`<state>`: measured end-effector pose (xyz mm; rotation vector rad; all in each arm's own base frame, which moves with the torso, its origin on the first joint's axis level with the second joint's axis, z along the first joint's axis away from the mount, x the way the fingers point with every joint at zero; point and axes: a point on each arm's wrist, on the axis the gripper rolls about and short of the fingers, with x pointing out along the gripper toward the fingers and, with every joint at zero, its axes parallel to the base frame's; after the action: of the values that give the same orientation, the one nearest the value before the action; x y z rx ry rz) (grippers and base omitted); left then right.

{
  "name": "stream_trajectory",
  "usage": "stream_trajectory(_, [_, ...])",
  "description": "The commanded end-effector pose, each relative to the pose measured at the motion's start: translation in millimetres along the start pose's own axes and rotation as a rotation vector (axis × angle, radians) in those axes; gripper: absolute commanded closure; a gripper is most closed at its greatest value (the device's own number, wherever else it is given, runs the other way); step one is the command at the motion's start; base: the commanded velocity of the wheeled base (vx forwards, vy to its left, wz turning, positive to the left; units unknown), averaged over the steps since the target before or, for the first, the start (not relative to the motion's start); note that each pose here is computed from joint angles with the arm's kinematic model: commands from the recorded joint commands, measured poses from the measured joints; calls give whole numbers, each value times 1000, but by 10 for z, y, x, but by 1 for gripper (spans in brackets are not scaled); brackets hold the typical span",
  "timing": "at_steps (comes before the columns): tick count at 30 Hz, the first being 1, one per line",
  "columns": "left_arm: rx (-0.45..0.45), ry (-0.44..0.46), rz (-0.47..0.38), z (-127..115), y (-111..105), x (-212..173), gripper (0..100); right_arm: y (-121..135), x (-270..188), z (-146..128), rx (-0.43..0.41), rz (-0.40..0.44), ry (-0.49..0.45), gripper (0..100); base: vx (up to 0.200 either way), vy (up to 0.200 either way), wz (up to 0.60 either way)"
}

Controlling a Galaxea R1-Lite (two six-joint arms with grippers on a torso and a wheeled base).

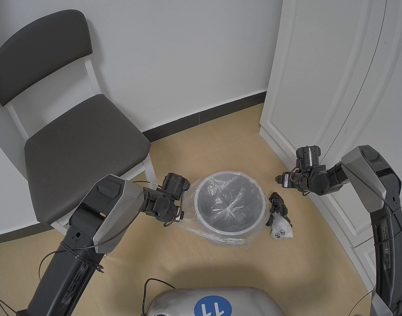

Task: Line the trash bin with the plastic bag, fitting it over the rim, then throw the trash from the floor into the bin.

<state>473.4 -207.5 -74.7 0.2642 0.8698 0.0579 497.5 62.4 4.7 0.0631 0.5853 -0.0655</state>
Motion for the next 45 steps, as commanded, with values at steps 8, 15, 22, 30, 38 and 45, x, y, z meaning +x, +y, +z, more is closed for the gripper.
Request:
stream_trajectory(8, [-79,-13,-123,224,201,-695,0,-26,-129,108,4,1,-20,0,0,0,0])
stream_trajectory(15, [-83,-58,-155,85,172,-767,0,-34,-314,175,6,43,-20,0,0,0,0])
stream_trajectory(22, [-79,-83,-185,85,377,-1422,0,-15,-654,323,24,93,-164,0,0,0,0])
stream_trajectory(30, [-66,-213,-274,-119,490,-2248,0,24,-1318,340,9,172,-273,0,0,0,0])
stream_trajectory(38, [-64,-343,-368,-288,674,-3071,0,-76,-1729,287,-7,135,-270,0,0,0,0])
stream_trajectory(45, [-89,-382,-408,-519,890,-3434,0,-165,-1793,242,-28,25,-341,0,0,0,0])
